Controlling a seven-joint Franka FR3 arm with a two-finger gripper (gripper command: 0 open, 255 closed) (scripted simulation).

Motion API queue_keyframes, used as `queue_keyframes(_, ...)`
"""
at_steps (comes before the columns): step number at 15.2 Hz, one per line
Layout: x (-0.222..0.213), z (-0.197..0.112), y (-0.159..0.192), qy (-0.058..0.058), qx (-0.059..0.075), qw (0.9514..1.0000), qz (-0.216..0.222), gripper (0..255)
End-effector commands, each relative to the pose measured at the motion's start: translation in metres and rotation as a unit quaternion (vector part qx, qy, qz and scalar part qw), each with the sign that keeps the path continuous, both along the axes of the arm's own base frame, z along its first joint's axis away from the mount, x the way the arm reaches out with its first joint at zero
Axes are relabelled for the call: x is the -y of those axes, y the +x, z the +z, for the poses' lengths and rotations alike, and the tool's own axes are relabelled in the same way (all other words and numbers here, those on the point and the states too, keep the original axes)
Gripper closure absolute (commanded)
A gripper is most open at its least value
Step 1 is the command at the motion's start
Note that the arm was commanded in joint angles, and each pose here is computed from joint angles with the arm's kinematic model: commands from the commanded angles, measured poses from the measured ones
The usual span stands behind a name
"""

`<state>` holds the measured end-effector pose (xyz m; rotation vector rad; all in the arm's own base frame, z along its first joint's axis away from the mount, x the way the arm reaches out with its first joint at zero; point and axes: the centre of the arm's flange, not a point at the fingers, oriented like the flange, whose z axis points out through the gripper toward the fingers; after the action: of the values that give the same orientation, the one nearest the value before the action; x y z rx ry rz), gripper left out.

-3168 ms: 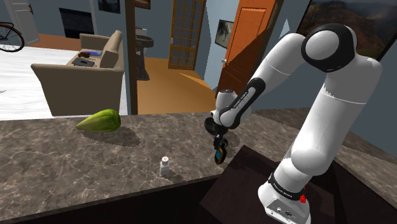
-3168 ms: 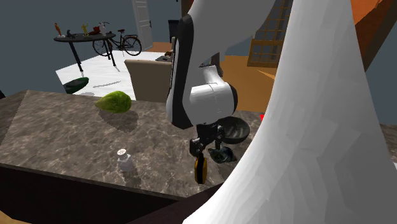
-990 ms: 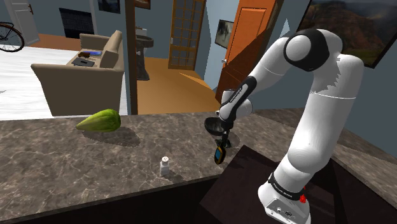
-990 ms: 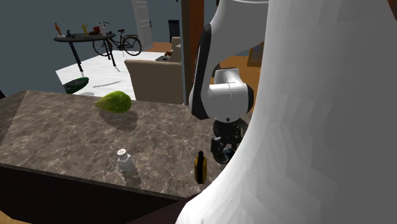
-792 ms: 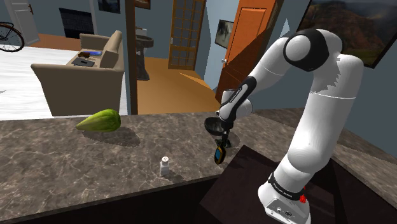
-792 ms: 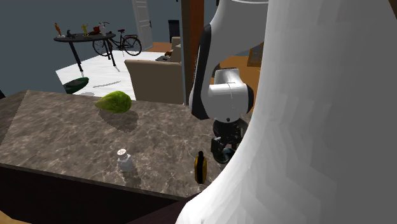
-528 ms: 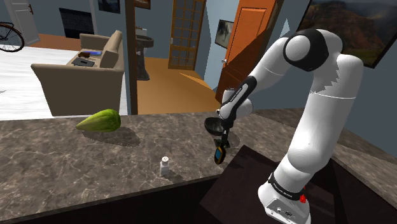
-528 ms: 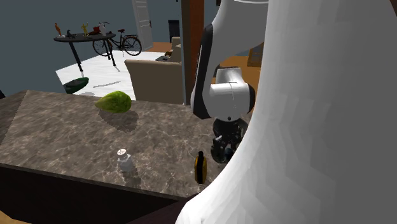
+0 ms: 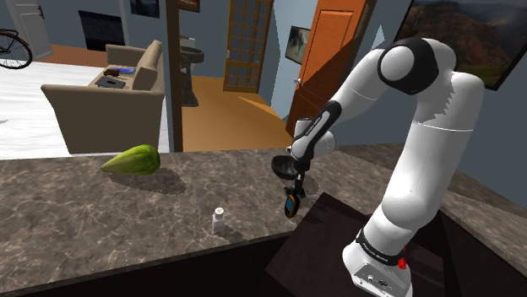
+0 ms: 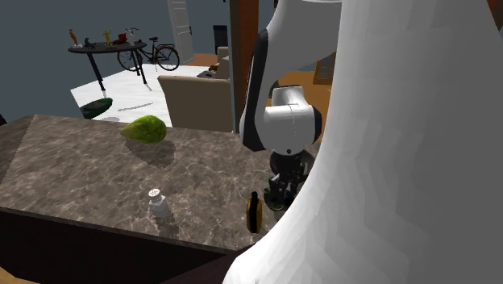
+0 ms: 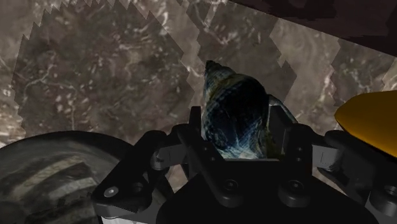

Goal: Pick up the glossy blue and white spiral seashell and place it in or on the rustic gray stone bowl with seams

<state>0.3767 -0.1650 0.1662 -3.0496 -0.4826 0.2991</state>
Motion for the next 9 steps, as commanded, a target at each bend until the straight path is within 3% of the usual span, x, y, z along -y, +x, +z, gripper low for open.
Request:
queue_keyframes(1, -0.001, 0.006, -0.001, 0.001, -0.003, 1.0, 0.0, 255)
queue_keyframes(9, -0.001, 0.048, -0.001, 0.001, -0.003, 1.0, 0.0, 255)
